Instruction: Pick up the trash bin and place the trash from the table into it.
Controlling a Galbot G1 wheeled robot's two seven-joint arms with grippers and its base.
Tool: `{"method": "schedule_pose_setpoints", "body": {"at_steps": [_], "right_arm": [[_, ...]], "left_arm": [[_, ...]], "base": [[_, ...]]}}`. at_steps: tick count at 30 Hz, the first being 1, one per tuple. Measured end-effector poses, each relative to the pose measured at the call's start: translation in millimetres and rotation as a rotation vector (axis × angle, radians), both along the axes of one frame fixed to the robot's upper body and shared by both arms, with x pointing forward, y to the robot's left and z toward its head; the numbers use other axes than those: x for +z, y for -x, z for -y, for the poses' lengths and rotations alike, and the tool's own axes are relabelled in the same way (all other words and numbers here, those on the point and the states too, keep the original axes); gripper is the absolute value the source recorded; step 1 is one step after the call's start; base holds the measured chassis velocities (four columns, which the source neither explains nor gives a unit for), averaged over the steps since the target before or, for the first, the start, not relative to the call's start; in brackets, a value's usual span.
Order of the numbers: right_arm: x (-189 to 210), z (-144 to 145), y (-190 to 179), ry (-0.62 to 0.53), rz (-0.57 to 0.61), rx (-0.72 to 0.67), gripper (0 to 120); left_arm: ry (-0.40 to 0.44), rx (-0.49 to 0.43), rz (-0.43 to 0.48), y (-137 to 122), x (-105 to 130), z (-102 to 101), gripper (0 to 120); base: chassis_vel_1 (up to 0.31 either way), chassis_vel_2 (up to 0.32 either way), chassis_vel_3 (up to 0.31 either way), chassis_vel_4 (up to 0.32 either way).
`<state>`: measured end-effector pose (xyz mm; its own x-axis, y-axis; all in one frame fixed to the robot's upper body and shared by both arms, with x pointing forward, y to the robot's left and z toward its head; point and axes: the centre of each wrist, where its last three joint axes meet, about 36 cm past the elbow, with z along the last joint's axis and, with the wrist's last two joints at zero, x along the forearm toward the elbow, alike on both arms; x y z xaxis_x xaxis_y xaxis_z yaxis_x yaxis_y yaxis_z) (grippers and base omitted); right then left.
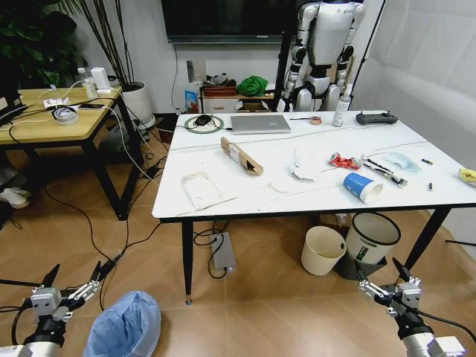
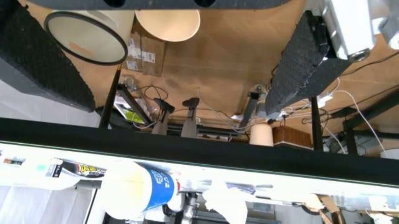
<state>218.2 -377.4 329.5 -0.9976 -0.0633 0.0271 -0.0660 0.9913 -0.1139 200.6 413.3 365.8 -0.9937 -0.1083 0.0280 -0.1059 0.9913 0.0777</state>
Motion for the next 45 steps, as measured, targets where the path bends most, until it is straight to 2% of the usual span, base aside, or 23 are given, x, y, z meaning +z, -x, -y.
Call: {"method": "schedule_pose_setpoints", "body": {"at_steps": [45], "right_arm": [[-0.8, -7.9, -0.2, 0.0, 0.01, -0.008, 100]], "left_arm": [[0.009, -0.025, -0.028, 1.1, -5.9, 3.2, 100]], "base": [[0.0, 0.0, 0.0, 0.0]]}}
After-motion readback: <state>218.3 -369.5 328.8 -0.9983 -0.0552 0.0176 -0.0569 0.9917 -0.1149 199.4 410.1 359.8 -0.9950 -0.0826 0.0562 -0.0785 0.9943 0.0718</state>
